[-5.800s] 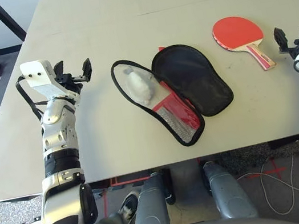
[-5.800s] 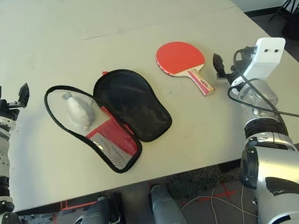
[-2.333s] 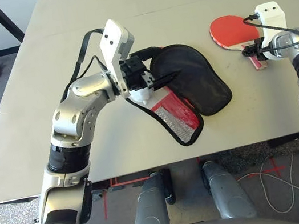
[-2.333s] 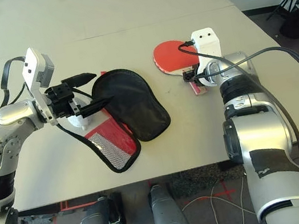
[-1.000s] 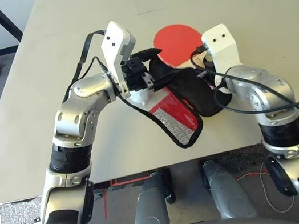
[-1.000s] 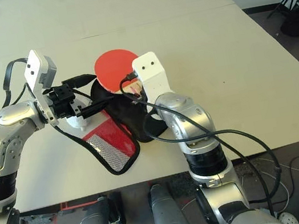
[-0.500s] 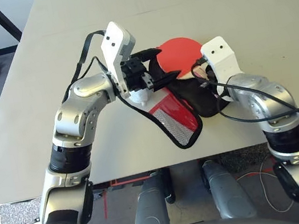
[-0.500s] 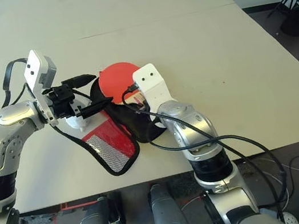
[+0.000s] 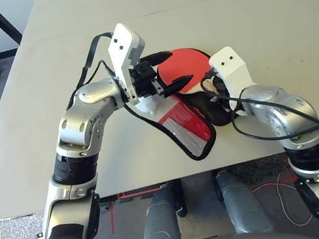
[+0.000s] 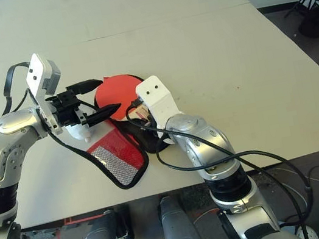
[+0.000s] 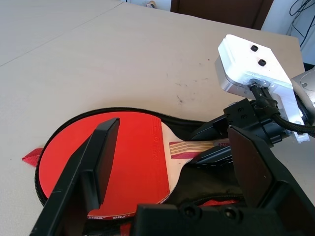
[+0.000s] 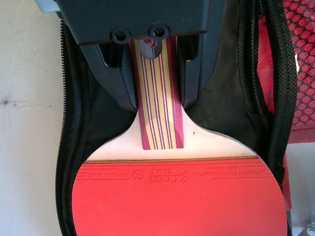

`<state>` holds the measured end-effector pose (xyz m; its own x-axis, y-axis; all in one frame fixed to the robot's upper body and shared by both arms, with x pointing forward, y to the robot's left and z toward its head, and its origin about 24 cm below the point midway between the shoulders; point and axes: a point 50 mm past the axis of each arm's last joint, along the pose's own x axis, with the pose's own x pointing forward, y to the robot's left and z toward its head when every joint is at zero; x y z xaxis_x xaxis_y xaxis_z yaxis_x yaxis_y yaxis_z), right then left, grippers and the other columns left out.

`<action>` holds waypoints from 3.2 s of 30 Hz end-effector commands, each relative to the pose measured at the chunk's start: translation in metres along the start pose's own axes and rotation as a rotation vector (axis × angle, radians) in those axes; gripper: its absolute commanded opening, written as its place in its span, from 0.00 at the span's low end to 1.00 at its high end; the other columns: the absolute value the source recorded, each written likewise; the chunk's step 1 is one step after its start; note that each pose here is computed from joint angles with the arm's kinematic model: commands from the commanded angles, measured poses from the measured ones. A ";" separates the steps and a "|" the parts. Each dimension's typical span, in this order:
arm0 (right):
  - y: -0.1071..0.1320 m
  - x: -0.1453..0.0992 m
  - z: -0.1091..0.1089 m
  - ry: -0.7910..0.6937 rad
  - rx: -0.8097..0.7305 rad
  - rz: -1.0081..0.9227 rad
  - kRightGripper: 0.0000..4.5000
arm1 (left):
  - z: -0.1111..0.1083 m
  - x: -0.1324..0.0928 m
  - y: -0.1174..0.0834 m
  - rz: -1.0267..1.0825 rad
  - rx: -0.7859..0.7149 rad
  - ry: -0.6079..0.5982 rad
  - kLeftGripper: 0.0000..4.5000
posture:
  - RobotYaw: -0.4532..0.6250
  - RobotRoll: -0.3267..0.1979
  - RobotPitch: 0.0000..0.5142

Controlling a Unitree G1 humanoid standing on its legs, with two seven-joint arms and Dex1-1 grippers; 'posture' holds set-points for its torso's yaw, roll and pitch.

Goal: Store the ping-pong paddle in its case and zip it.

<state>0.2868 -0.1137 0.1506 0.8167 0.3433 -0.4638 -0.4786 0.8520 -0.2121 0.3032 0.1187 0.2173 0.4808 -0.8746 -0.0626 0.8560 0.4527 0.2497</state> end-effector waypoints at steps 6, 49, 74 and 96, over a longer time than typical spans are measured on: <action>-0.002 0.000 -0.005 0.015 0.011 -0.012 0.27 | -0.005 0.002 -0.002 -0.010 0.000 0.018 1.00 | 0.37 0.62 0.46; -0.071 -0.043 -0.015 -0.355 0.092 0.652 0.99 | 0.048 -0.126 0.058 0.256 0.280 0.196 1.00 | 0.43 0.62 0.48; -0.099 -0.044 -0.015 -0.328 0.077 0.624 0.99 | 0.001 -0.093 0.004 -0.028 0.040 0.326 1.00 | 0.45 0.62 0.49; -0.157 -0.082 -0.041 -0.154 0.041 0.466 0.99 | 0.035 0.042 -0.006 -0.110 0.127 -0.124 1.00 | 0.39 0.62 0.49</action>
<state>0.2842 -0.2855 0.1846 0.5493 0.7538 -0.3608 -0.8030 0.5956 0.0219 0.3119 0.0712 0.2522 0.3488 -0.9364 0.0390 0.8702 0.3391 0.3575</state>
